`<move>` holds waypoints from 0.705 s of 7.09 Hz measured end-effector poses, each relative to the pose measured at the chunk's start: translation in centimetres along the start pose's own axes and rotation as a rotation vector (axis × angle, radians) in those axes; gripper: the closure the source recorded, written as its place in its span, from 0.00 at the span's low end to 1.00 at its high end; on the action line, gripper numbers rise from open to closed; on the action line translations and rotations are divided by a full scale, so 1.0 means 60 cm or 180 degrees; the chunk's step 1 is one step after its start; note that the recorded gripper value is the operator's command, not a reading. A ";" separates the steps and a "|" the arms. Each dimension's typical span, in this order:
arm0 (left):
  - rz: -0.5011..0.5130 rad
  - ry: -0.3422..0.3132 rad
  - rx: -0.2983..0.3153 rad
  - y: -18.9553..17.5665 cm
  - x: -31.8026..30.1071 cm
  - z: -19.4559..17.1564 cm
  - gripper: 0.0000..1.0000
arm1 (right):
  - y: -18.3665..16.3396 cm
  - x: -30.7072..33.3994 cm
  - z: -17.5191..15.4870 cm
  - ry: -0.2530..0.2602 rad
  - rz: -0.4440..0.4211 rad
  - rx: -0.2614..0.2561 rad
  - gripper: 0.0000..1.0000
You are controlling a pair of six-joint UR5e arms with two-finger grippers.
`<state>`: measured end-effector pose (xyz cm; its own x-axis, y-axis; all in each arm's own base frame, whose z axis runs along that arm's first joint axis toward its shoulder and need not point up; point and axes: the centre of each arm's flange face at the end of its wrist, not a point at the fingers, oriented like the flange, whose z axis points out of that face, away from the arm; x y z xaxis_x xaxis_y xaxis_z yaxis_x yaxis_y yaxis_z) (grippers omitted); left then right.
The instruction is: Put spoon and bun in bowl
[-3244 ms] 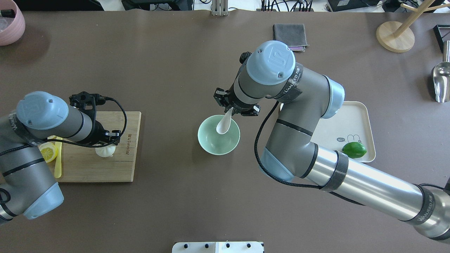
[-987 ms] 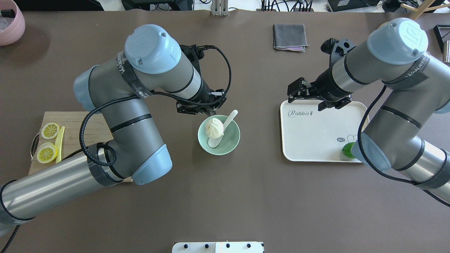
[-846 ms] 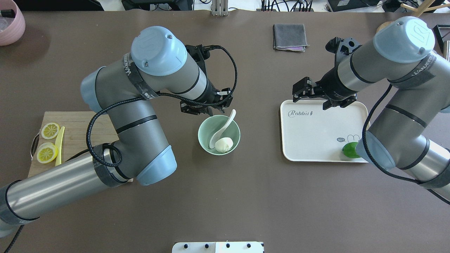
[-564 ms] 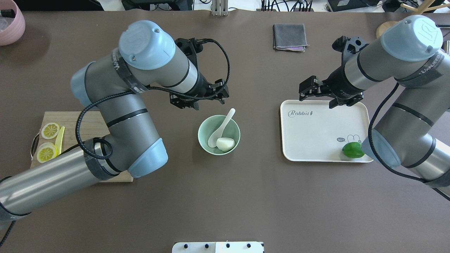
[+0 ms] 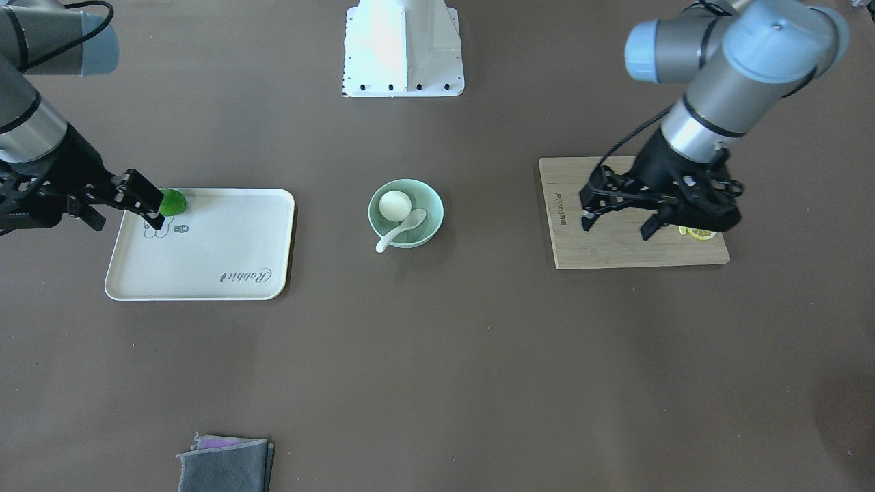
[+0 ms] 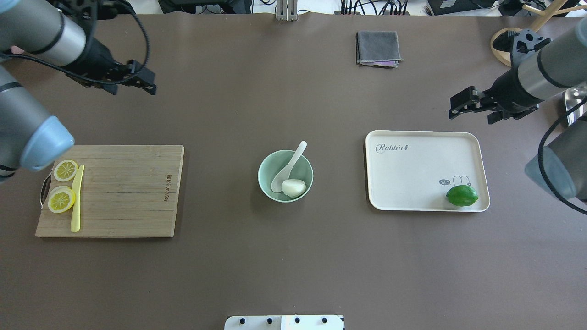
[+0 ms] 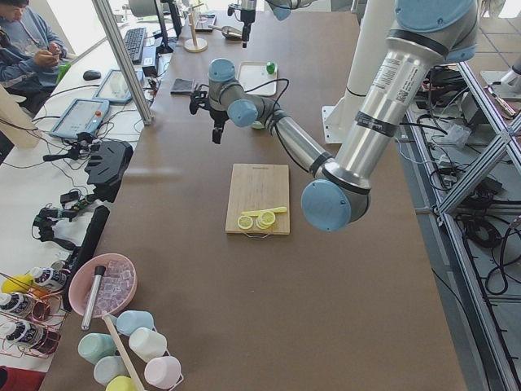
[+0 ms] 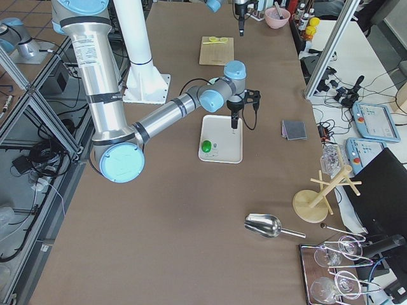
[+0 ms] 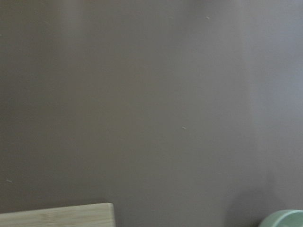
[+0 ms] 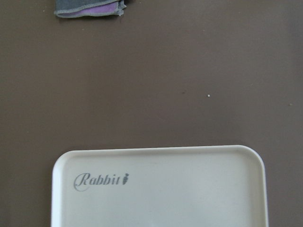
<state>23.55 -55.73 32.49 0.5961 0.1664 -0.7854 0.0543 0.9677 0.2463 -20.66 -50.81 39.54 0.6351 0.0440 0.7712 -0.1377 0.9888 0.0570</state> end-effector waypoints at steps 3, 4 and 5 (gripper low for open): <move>0.0715 -0.0493 0.0023 0.045 -0.333 -0.101 0.02 | -0.012 0.220 -0.063 0.0195 -0.0363 0.0083 0.00; 0.0833 -0.0583 0.0024 0.071 -0.400 -0.129 0.02 | -0.007 0.275 -0.081 0.0250 -0.0467 0.0110 0.00; 0.0912 -0.0636 0.0021 0.103 -0.448 -0.141 0.02 | -0.003 0.321 -0.098 0.0288 -0.0539 0.0136 0.00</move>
<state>1.10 -52.63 50.33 0.7329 0.3902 -0.5573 -0.1332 0.8856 0.4449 -3.94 -49.34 50.67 0.7174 -0.1078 0.6882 -0.0541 0.9763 0.2094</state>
